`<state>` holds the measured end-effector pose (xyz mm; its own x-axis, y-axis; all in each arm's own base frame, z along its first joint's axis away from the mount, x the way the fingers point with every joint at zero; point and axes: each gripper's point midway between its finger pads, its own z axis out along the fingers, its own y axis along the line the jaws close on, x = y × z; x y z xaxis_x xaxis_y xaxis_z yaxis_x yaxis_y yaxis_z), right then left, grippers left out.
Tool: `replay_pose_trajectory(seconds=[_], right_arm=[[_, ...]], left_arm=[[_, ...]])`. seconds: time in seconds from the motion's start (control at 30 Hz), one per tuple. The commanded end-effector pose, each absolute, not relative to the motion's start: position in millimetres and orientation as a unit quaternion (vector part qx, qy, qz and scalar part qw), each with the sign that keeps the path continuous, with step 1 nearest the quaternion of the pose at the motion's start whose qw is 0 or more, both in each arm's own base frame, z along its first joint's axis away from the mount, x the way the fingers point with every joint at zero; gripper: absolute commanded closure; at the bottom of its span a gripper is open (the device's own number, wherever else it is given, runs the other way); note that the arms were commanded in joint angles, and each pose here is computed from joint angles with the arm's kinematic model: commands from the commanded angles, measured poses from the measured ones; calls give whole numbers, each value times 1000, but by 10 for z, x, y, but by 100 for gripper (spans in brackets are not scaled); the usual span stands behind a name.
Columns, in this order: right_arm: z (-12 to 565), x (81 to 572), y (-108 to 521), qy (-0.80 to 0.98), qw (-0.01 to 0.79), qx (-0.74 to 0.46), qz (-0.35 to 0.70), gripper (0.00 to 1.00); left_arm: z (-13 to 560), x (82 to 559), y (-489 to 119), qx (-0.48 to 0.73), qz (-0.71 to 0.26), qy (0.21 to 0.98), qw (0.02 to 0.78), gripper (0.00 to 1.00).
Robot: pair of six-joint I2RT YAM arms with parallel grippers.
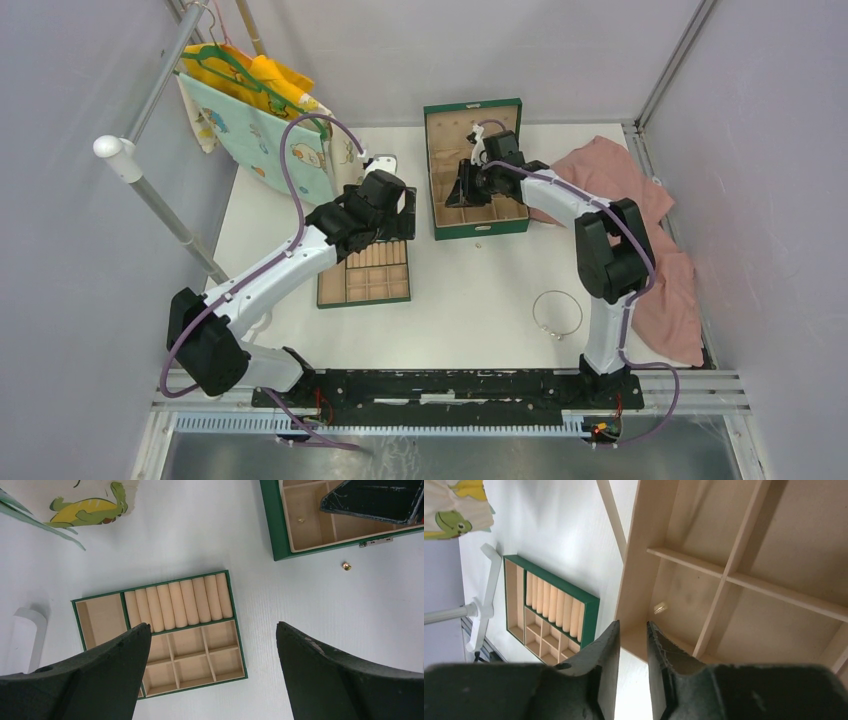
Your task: Organize the mixed jewelry
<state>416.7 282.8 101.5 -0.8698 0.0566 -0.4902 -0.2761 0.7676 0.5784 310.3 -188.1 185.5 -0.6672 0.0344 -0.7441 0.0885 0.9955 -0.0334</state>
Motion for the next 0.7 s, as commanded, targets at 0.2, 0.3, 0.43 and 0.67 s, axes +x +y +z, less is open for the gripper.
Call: replay_pose_trajectory(seconds=[0.2, 0.3, 0.43, 0.67], right_arm=[[1289, 4320, 2777, 901, 301, -77, 303, 63], [1427, 4227, 2574, 898, 339, -84, 268, 63], [1312, 3907, 2221, 908, 350, -102, 206, 62], [797, 3359, 1999, 926, 310, -178, 125, 56]], left_arm=[[2040, 3177, -1844, 37, -26, 900, 434, 0], [2032, 3190, -1847, 38, -24, 900, 433, 0], [2019, 3203, -1868, 40, -26, 900, 433, 0], [2033, 3231, -1872, 35, -25, 899, 436, 0]])
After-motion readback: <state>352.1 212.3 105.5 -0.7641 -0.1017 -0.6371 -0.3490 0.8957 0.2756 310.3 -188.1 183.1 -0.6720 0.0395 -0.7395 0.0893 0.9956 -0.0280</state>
